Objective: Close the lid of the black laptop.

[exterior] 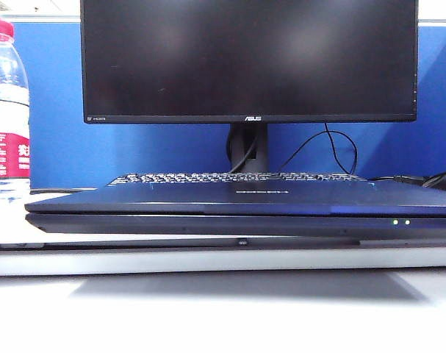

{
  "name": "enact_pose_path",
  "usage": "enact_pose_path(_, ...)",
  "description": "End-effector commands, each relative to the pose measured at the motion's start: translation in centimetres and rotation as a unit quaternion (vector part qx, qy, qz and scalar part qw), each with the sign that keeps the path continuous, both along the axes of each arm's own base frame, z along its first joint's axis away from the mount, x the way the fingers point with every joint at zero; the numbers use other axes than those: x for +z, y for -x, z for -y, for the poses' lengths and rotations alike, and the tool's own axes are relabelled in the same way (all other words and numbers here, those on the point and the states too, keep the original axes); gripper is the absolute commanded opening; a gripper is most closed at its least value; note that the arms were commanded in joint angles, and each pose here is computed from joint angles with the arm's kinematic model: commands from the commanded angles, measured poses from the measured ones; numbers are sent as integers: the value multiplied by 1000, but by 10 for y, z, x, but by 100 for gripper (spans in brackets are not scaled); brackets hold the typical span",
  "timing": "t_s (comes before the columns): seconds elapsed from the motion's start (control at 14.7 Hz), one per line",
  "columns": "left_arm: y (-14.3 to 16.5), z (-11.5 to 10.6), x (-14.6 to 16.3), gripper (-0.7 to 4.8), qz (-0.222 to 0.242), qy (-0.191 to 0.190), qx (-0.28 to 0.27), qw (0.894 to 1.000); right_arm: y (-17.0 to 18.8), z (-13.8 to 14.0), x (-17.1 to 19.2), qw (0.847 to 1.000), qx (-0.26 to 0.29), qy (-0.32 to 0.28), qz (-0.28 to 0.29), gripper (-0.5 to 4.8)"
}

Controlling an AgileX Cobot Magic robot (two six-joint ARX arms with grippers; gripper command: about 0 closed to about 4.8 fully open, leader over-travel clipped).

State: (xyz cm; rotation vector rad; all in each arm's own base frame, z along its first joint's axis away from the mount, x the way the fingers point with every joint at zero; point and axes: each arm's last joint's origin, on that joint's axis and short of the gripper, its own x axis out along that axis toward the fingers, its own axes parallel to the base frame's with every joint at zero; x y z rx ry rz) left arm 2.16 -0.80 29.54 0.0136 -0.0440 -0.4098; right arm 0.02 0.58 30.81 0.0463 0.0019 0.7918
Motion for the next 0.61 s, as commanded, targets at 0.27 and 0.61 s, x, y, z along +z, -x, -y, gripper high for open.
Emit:
enact_pose_path(0.27,-29,1,-29,23,12,20,74,997,1,1,2,1000,-1,-6,4,-6)
enact_pose_path(0.61,-57,-9,-75,23,-1,33,152,988,1,1,2,1000,0,-6,5,-6)
